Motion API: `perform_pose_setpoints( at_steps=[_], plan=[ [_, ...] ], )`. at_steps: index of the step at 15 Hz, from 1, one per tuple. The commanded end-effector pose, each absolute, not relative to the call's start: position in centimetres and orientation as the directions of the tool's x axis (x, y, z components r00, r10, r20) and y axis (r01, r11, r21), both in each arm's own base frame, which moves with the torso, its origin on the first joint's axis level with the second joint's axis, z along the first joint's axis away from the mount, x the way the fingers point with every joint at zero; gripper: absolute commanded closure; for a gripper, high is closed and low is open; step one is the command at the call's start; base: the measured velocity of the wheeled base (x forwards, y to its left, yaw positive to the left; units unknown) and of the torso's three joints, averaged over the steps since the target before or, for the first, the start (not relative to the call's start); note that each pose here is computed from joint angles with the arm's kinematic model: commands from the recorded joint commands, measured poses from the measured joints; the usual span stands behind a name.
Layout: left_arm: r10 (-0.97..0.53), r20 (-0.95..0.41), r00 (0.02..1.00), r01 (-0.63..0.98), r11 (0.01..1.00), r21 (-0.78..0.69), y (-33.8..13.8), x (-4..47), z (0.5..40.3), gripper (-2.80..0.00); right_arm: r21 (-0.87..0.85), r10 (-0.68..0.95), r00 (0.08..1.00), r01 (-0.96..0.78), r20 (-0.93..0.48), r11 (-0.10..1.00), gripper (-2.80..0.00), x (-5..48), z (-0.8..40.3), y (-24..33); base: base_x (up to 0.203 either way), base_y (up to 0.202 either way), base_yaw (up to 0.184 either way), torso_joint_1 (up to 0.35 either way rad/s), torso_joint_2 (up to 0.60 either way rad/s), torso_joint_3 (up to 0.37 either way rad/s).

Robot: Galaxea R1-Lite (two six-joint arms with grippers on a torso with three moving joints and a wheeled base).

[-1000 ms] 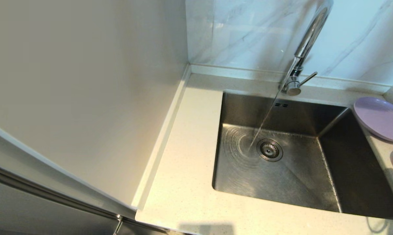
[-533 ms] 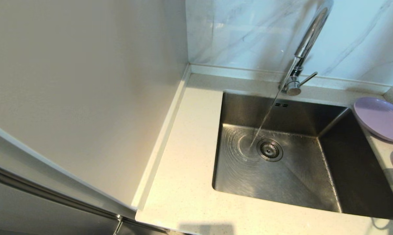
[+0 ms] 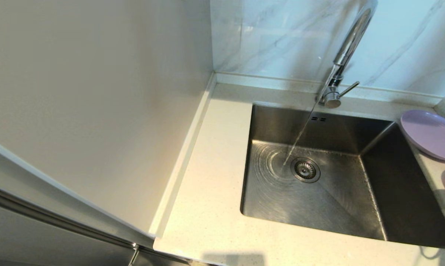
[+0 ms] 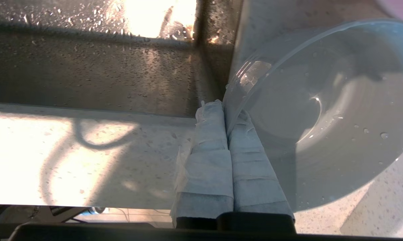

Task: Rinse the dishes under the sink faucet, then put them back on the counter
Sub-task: Place the bowl on the table

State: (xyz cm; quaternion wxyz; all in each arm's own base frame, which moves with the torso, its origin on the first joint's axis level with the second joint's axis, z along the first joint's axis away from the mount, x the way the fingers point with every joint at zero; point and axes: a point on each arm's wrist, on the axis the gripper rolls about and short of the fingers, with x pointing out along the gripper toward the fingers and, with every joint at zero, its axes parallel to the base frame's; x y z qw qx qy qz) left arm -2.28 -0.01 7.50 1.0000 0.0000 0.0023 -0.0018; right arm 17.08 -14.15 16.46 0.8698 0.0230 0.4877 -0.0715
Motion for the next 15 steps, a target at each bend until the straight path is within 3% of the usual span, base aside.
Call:
perform_pose_setpoints(
  at_steps=[1,15],
  plan=[
    [-0.003,-0.005,1.0,0.003,1.0,0.0,0.0,-2.3,7.5,0.0,-0.023,-0.085,0.516,0.125,-0.852,0.992,0.0,17.4,16.4,-13.9,0.0,0.0,0.0,0.0,0.0,0.0],
    [-0.003,-0.005,1.0,0.003,1.0,0.0,0.0,-2.3,7.5,0.0,-0.023,-0.067,0.597,0.081,-0.799,0.996,0.0,18.5,17.0,-13.4,0.0,0.0,0.0,0.0,0.0,0.0]
  ],
)
